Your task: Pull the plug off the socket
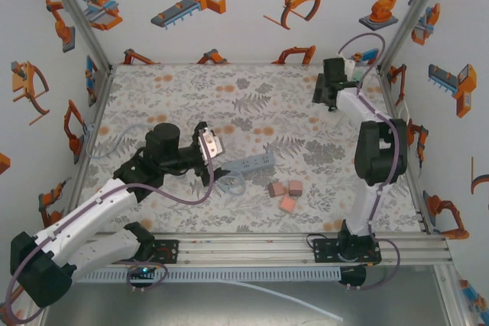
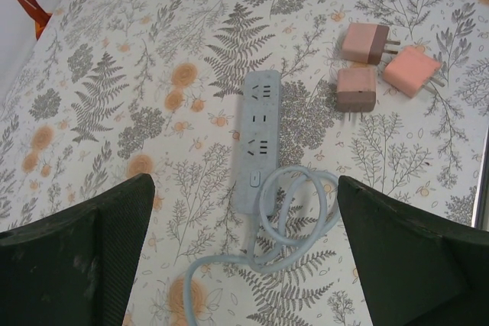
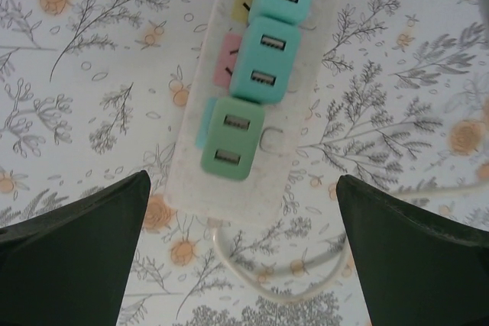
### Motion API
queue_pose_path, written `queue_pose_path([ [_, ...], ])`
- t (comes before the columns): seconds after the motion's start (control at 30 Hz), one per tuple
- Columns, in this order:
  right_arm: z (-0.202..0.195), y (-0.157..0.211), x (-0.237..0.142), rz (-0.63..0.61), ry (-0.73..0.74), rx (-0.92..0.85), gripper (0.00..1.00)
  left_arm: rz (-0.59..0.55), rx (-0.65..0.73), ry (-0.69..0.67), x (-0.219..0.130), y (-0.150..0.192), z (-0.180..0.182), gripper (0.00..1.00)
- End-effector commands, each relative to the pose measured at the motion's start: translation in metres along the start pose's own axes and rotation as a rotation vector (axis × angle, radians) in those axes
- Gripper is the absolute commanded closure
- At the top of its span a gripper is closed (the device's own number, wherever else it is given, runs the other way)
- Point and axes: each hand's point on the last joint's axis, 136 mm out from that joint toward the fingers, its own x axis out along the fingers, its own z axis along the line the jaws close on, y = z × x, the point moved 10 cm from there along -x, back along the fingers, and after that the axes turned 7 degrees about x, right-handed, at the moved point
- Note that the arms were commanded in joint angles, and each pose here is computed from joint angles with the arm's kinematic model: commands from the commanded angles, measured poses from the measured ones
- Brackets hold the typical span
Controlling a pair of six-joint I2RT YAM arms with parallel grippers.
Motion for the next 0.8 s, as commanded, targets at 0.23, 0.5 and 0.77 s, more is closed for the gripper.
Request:
queue_pose_path([
  [0.23,-0.004,-0.008,0.047,0.068,-0.061,0.097,0.01,-0.021,-0.013,-0.009,-0.003,-0.002,0.0,0.03],
  [0.5,-0.006,-0.005,0.057,0.126,-0.011,0.137,0.05,-0.022,-0.011,-0.011,-0.005,-0.003,0.001,0.03],
  [0.77,-0.011,-0.002,0.062,0.198,0.102,0.129,0.1,-0.035,-0.011,-0.01,-0.008,-0.006,0.0,0.03],
])
